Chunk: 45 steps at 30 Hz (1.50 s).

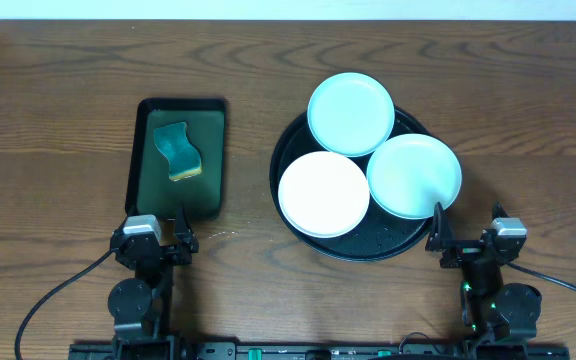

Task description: Clean dirty plates on tray and stack at the side

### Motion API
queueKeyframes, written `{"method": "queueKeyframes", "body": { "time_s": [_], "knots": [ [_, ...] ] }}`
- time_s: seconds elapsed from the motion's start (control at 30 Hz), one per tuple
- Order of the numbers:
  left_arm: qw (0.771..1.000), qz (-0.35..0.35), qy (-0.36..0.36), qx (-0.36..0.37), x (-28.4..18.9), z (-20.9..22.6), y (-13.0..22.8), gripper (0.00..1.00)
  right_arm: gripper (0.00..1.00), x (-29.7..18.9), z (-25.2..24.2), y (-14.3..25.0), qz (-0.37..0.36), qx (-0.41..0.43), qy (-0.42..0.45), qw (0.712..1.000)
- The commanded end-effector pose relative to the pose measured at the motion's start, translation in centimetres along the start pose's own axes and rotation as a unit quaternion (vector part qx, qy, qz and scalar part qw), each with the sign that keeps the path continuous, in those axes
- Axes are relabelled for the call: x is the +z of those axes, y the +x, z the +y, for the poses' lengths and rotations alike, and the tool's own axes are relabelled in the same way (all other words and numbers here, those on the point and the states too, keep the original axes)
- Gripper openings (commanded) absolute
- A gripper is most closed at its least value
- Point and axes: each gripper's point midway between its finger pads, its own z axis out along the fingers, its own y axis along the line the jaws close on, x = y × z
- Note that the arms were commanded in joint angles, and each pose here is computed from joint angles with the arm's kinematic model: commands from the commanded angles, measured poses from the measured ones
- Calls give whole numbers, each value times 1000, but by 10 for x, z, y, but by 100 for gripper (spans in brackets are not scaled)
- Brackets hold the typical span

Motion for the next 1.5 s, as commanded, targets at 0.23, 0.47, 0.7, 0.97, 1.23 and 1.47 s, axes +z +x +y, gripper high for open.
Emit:
{"method": "queueKeyframes", "body": {
  "time_s": [0.23,0.47,0.7,0.97,1.23,1.47],
  "knots": [
    [1000,22,-11,-1,1,5,15,79,99,0,-4,0,-1,-8,9,1000],
    [1000,22,-11,-1,1,5,15,79,99,0,-4,0,-1,-8,9,1000],
    [1000,22,-11,-1,1,5,15,80,99,0,-4,0,-1,-8,9,1000],
    [1000,22,-11,-1,1,5,15,80,99,0,-4,0,-1,-8,9,1000],
    [1000,22,-11,-1,1,5,15,80,99,0,-4,0,-1,-8,9,1000],
    [985,7,137,-109,-5,-46,-2,80,99,0,-4,0,-1,-8,9,1000]
  ]
}}
